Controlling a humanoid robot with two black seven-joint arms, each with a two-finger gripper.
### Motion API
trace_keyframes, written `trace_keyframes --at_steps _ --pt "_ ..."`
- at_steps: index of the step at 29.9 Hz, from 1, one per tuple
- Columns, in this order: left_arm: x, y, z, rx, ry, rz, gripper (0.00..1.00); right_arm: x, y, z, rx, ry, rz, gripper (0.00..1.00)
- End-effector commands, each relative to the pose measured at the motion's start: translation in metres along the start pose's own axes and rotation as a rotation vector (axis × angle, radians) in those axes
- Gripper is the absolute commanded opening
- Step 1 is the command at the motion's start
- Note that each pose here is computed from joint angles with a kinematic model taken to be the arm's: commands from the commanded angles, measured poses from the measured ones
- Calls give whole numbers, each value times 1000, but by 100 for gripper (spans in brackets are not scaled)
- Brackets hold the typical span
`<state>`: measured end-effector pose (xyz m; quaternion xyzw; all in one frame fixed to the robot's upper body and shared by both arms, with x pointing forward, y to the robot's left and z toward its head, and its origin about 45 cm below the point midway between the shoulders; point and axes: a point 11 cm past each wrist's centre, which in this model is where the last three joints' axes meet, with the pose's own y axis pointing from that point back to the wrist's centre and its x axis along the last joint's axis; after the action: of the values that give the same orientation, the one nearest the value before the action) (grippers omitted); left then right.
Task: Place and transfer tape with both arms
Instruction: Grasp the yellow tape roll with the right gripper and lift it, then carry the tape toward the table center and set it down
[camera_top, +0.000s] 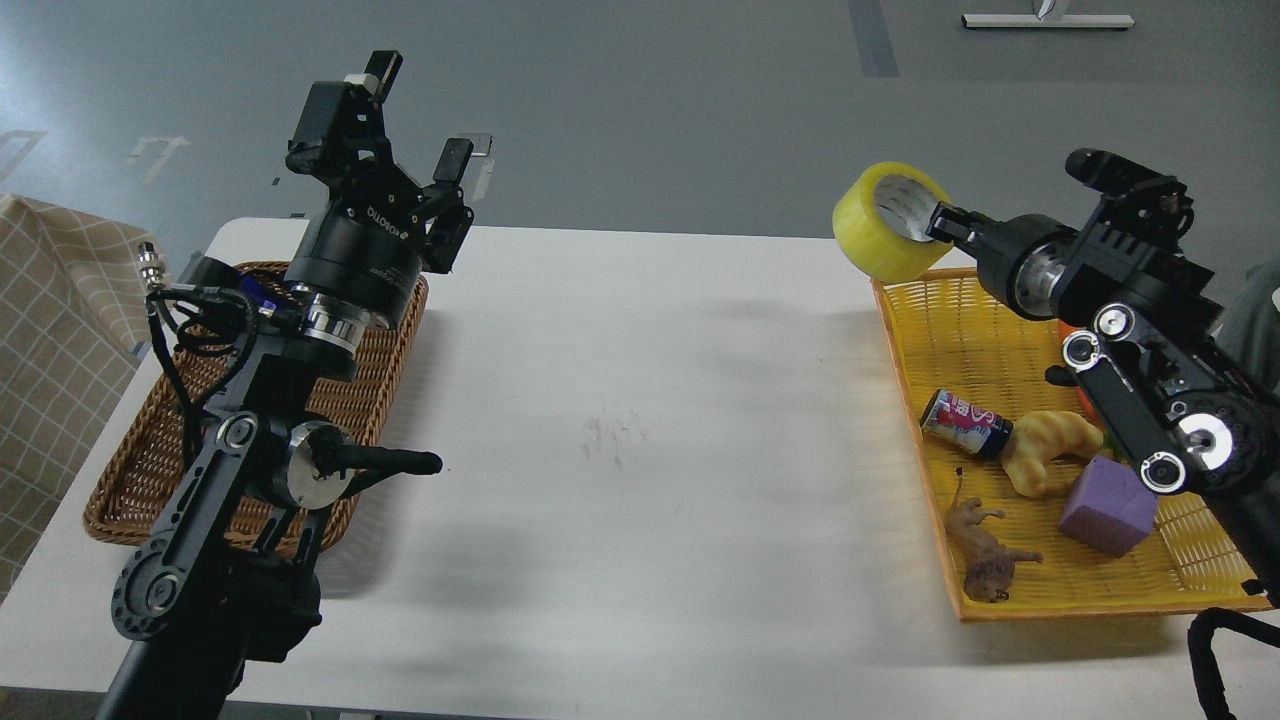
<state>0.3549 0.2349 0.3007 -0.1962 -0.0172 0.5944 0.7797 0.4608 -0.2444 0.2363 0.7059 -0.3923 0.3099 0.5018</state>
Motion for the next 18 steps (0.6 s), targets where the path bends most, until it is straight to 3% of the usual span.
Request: trace_keyframes --at_steps 1,10,14,18 --pt "0 0 0 0 1 0 98 -9 -5 -31 48 102 -33 13" --pt "1 1 -1 3 1 5 98 -56 -13 -100 176 166 -113 14" --pt "5 2 -2 25 -14 15 98 -106 -10 -138 249 199 -192 13" --pt "7 2 -2 31 -25 19 98 -133 -8 -140 250 260 -224 13"
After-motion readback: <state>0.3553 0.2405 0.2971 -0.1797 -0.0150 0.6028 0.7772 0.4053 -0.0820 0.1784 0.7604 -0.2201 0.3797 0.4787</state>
